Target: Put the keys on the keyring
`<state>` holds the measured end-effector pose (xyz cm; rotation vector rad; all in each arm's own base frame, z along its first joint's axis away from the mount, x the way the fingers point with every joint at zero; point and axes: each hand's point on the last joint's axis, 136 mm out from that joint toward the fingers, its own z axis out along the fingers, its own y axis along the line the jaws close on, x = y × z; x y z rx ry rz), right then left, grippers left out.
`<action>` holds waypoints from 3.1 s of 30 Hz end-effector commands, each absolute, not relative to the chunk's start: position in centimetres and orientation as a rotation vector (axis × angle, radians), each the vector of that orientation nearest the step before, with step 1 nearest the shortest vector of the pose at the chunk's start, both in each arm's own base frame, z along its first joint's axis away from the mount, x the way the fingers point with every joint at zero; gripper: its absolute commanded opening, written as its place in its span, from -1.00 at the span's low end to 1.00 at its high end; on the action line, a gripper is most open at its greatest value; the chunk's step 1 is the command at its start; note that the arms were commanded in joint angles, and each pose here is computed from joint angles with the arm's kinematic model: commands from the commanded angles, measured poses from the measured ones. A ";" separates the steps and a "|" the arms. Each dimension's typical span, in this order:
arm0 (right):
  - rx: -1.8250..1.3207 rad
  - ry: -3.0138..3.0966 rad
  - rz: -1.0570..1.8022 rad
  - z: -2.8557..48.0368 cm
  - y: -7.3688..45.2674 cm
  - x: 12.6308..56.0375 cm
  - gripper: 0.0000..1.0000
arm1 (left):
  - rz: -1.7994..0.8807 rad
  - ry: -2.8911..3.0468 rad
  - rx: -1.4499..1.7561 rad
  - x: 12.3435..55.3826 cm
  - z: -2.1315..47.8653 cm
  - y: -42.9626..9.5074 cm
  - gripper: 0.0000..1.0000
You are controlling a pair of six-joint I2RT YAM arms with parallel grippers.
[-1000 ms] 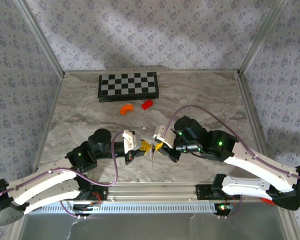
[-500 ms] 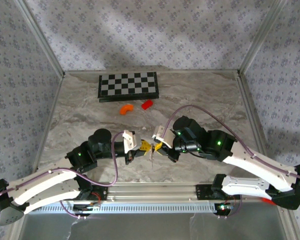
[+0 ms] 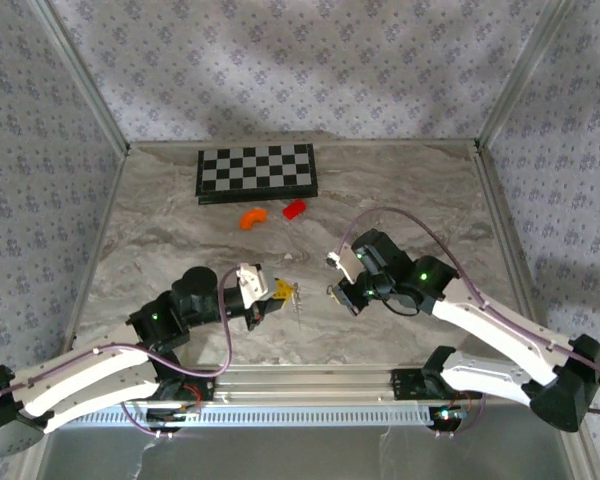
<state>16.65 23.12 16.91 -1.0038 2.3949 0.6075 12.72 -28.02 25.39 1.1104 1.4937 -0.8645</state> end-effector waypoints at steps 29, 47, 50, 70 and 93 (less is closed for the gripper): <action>-0.917 3.001 0.287 3.2 23.5 17.9 -0.94 | -0.860 1.479 0.952 14.6 24.9 -25.8 -1.00; -0.585 2.810 0.441 6.0 22.4 18.3 -0.22 | -0.898 1.470 0.942 14.8 25.5 -26.2 -1.00; -0.467 2.786 0.548 5.6 22.4 18.4 -0.24 | -0.904 1.472 0.945 14.9 25.6 -26.4 -1.00; -0.393 2.702 0.751 4.2 21.9 18.4 -0.43 | -0.923 1.467 0.957 15.0 26.1 -26.9 -1.00; -0.484 2.753 0.768 3.0 22.3 17.6 -0.51 | -0.927 1.472 0.953 15.1 25.8 -27.0 -1.00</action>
